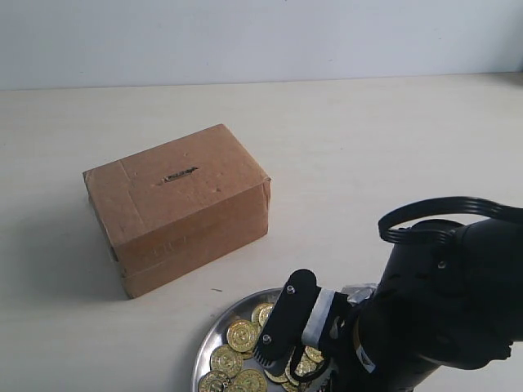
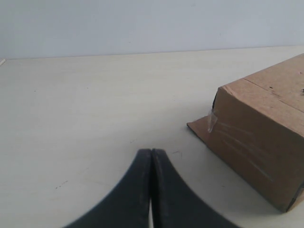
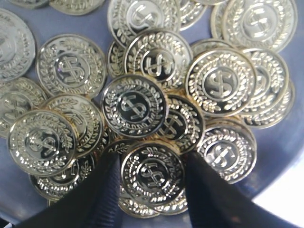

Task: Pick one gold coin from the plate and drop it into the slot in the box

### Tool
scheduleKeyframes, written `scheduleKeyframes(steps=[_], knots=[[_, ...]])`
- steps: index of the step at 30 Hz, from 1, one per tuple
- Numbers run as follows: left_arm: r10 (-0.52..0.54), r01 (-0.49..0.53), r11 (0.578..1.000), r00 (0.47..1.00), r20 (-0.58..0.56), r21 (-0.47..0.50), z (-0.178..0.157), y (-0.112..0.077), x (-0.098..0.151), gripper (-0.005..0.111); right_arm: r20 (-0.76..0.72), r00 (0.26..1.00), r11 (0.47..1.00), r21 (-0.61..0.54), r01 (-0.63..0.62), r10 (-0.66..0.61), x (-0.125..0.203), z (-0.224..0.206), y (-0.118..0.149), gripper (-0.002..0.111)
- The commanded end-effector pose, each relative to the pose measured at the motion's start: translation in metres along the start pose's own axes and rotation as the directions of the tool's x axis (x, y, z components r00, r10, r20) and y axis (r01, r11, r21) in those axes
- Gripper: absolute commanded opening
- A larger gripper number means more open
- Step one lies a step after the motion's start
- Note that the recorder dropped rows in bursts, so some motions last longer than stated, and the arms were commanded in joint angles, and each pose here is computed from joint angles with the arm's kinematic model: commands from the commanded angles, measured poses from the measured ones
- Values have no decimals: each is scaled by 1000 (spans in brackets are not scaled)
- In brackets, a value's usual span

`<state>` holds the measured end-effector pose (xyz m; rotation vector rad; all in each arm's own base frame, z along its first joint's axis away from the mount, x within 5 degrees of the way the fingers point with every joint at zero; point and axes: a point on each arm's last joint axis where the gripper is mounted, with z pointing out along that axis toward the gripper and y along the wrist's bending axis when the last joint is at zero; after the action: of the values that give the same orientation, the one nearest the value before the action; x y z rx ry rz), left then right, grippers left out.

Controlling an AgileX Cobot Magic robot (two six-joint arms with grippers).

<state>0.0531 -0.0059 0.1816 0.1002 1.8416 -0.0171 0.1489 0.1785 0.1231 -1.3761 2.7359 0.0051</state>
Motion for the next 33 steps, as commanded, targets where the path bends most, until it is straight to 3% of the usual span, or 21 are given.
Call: scheduleKeyframes(steps=[1, 23, 33], knots=[[-10, 10, 1000, 1000, 11, 2, 0, 0, 0, 0, 10, 1000, 1000, 2, 0, 0, 1, 0, -1, 22], [-10, 10, 1000, 1000, 11, 2, 0, 0, 0, 0, 118, 993, 1000, 6, -6, 5, 0, -24, -2, 22], [-10, 10, 1000, 1000, 11, 2, 0, 0, 0, 0, 202, 976, 996, -51, -74, 83, 1, -44, 2, 22]])
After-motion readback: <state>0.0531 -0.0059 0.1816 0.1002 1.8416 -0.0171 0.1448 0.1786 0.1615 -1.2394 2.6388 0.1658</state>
